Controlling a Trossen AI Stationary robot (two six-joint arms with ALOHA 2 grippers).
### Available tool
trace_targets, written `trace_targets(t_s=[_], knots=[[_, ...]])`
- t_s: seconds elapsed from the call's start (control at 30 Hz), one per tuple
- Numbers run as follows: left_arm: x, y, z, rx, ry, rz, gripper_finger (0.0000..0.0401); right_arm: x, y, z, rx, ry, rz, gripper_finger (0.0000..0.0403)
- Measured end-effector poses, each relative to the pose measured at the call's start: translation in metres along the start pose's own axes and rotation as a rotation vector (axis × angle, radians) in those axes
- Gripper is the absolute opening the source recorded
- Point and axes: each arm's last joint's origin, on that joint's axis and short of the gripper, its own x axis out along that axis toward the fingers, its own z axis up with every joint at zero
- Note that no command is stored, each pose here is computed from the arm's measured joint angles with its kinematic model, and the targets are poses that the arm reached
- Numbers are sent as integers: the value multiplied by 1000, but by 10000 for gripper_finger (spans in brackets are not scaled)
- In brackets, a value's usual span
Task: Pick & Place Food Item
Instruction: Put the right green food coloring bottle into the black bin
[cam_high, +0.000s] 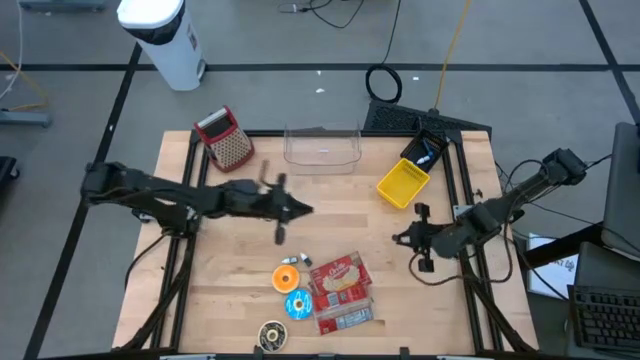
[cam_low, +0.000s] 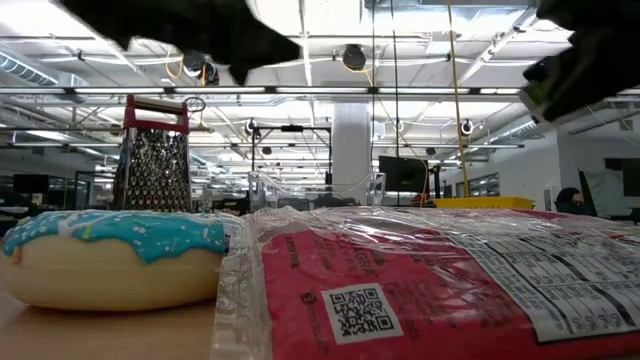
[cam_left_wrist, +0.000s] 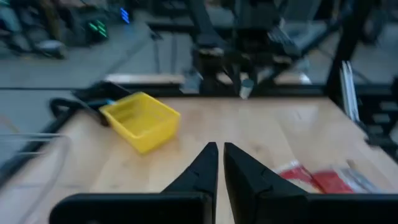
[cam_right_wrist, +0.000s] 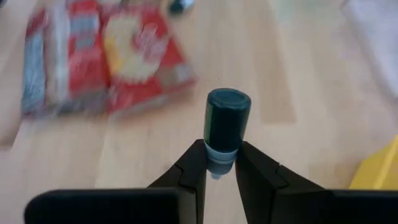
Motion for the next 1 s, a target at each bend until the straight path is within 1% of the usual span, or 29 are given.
trace_targets(t_s=[0.1,0.2,0.33,0.43,0.63,0.87,0.93,1.0], knots=[[-26,-1,-5,-27,-85,29,26,0,-11,-4,22,-90,-51,55],[-45,-2,-12,-51,-116,27,26,3,-24,-8,64,-177,-103,55],[-62,-2,-14,-71,-158,22,26,10,-43,-13,155,-273,-190,55],[-67,-2,-12,-72,-176,22,26,14,-60,-16,234,-326,-274,55],[-68,-2,-12,-45,-179,24,26,19,-97,-23,356,-333,-488,55],[-67,-2,-13,-40,-173,25,26,11,-137,-33,501,-309,-729,55],[-67,-2,-12,-40,-175,25,26,8,-146,-36,536,-305,-774,55],[-67,-2,-13,-39,-173,25,26,6,-155,-40,569,-300,-787,57]])
